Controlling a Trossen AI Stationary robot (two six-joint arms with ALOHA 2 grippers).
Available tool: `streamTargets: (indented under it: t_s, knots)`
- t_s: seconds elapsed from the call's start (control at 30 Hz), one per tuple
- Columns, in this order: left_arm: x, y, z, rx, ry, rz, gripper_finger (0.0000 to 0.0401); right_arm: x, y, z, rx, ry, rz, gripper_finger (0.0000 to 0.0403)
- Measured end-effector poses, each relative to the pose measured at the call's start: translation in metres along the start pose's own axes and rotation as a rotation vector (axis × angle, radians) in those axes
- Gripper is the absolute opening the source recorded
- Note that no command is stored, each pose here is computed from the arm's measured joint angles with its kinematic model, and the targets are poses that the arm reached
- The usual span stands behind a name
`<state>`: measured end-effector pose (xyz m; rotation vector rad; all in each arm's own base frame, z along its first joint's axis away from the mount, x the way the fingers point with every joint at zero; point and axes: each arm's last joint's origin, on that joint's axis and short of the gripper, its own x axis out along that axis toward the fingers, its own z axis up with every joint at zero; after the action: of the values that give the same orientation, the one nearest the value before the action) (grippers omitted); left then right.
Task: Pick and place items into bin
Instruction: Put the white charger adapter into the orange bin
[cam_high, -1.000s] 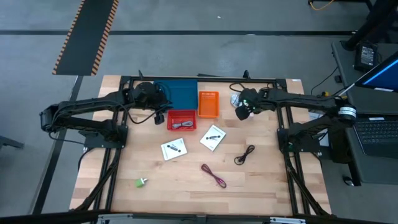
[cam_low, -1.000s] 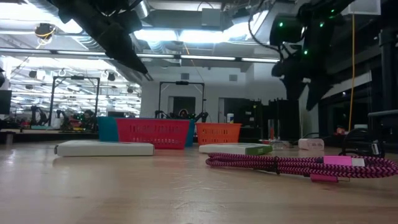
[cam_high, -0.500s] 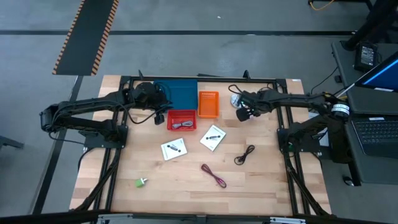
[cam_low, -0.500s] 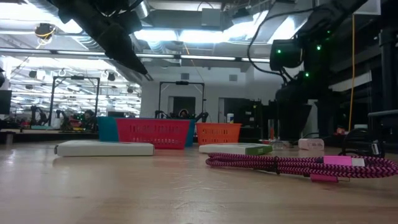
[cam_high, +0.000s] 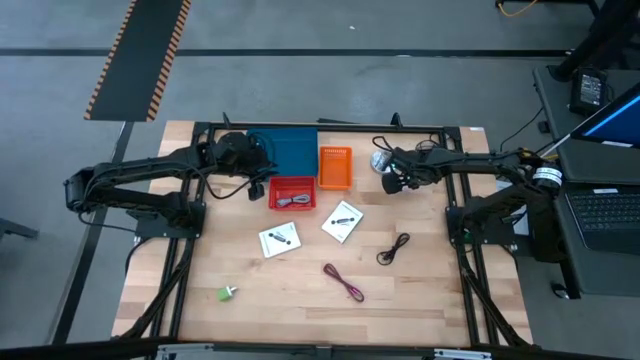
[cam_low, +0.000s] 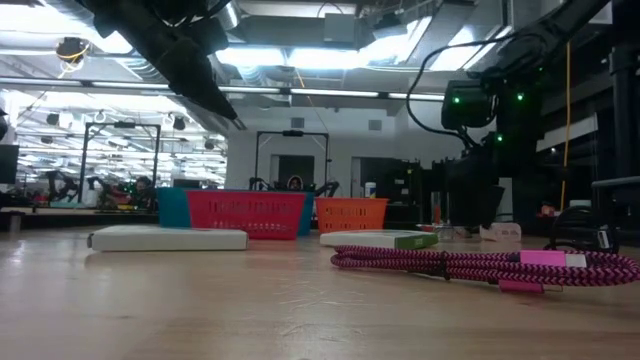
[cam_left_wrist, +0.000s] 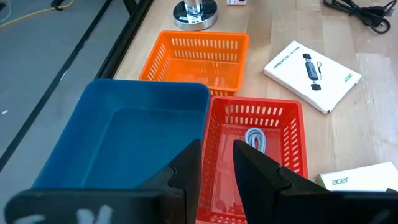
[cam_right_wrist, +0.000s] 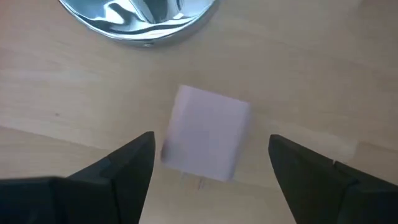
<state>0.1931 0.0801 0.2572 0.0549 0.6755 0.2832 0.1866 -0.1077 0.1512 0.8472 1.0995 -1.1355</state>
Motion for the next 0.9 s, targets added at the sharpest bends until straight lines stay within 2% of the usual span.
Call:
streamTargets:
  t_s: [0.23, 0.53, 0.9]
  knots:
    - [0.0, 0.0, 0.0, 0.0, 0.0, 0.0, 0.0088, 0.008, 0.0, -0.003, 0.016, -0.035, 0.037, 0.0292]
    - [0.0, 0.0, 0.0, -0.001, 0.0, -0.001, 0.0088, 0.019, -0.011, -0.009, 0.046, -0.018, 0.004, 0.0289]
    - [0.0, 0.0, 0.0, -0.018, 0.0, -0.001, 0.0088, 0.02, -0.008, -0.003, -0.068, -0.103, 0.01, 0.022]
